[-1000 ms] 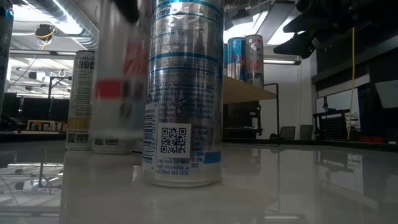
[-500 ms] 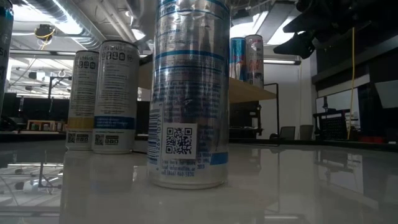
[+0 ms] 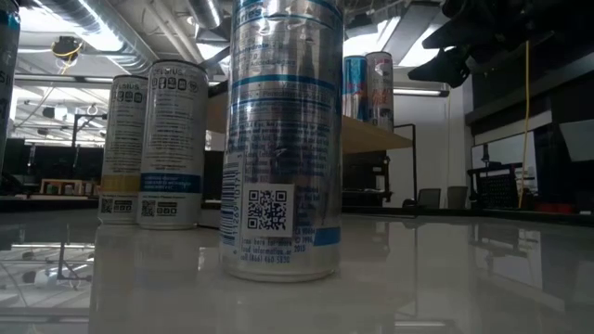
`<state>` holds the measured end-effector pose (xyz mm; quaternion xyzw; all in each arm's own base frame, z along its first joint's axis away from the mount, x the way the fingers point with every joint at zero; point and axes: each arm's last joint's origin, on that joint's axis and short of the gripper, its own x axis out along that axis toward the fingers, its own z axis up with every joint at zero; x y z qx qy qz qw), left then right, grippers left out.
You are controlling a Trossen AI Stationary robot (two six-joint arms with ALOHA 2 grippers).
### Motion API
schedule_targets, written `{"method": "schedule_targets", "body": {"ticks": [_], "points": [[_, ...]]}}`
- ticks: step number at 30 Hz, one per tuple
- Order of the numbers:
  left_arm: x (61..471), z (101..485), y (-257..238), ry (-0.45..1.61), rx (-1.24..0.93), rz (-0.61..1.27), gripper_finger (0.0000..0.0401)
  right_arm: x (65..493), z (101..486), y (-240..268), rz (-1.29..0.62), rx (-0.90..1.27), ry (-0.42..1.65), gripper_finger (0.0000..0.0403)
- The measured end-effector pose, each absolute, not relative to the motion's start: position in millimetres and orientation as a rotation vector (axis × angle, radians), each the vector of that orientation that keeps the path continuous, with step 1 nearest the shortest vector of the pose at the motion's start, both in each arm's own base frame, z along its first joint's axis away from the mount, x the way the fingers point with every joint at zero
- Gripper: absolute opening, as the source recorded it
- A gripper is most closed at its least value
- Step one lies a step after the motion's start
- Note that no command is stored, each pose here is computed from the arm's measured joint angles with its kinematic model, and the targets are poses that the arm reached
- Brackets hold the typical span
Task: Place canned beverage on shelf
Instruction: Put the white-pink soda can on the shelf aligned with the other white-pink soda cans
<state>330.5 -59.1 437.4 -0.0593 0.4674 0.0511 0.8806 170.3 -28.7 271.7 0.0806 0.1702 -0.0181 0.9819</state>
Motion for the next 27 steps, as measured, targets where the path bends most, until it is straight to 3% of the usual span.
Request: {"method": "schedule_targets", "body": {"ticks": [13,27], "points": [[332.3,431.7,20.4,1.056,0.045,0.006,0.0246,170.0,271.0,-28.7,-0.036,0.164,0.35,0.0356],[321.5,428.1,47.6,1.139,0.258,-0.129,0.0246,170.0,271.0,-28.7,-0.037,0.163,0.349,0.0356]]}}
